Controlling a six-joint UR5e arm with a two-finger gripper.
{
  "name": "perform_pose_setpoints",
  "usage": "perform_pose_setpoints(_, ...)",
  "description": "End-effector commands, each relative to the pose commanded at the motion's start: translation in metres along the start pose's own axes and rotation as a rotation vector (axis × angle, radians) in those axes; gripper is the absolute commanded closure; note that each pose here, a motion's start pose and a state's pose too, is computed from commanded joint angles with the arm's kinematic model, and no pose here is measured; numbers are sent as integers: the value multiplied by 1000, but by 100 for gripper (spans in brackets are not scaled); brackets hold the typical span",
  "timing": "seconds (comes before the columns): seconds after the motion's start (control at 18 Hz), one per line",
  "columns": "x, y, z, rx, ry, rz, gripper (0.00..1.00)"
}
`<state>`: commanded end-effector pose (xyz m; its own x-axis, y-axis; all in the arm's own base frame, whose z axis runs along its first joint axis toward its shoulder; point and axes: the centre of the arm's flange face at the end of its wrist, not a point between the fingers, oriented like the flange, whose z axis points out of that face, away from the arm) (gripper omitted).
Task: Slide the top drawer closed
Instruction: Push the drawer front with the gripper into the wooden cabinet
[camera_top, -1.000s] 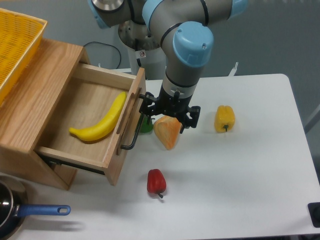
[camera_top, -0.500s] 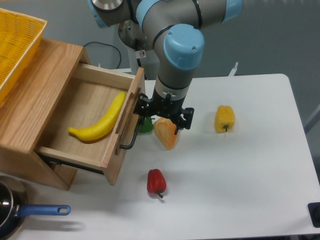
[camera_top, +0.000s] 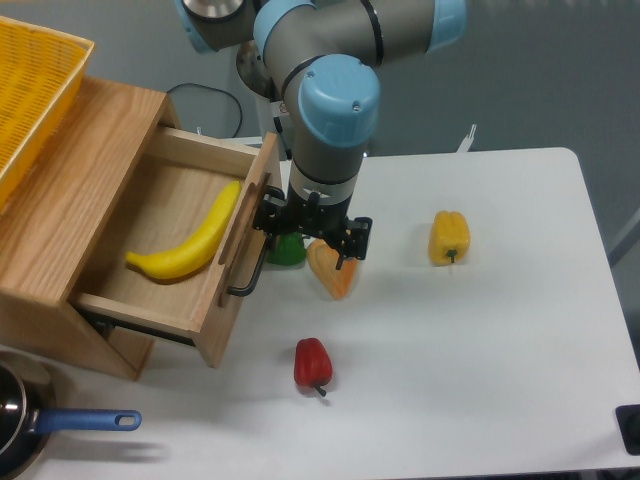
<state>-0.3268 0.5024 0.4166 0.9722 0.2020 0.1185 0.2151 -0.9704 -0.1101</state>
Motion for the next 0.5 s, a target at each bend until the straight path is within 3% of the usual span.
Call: perform_pose_setpoints(0.5,22,-6,2,-3,3,29,0)
